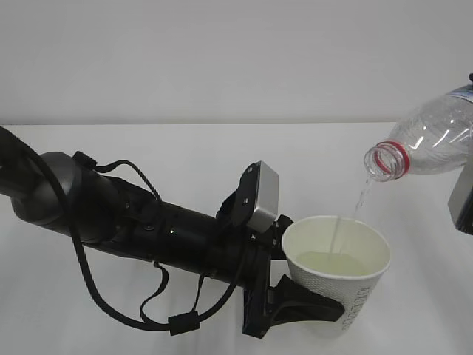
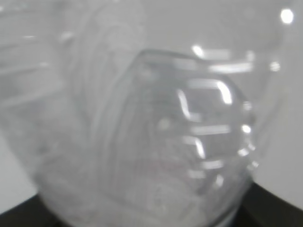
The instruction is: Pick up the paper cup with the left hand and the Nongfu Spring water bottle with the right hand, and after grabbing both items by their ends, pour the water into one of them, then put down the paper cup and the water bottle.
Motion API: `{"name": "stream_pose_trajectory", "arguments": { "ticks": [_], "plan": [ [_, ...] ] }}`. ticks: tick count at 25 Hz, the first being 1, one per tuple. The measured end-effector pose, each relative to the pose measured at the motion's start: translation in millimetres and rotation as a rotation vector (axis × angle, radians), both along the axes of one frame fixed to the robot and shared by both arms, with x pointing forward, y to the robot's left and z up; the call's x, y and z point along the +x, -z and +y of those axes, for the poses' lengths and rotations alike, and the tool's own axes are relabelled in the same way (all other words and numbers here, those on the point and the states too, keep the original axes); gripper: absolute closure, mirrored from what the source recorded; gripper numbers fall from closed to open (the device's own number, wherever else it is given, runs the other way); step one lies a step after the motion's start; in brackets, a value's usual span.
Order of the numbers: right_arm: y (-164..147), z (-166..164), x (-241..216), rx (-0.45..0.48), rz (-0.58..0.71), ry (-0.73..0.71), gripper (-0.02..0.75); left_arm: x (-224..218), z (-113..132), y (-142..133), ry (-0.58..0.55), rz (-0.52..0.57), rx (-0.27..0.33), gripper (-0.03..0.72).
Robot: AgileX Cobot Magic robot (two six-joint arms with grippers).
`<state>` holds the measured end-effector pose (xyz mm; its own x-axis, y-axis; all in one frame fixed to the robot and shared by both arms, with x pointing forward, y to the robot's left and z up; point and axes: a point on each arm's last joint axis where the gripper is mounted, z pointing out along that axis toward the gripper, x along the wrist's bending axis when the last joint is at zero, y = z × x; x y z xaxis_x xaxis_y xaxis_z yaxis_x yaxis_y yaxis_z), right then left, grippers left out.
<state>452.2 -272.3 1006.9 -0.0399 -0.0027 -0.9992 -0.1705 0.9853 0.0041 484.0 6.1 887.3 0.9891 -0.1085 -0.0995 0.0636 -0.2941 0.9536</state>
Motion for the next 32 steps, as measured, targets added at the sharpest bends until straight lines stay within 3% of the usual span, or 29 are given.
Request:
{"name": "stream_pose_trajectory", "arguments": {
  "ticks": [32],
  "plan": [
    [-0.2, 0.0, 0.0, 0.0, -0.002, 0.0, 0.288, 0.0, 0.0, 0.0, 0.0, 0.0, 0.0, 0.171]
  ]
}}
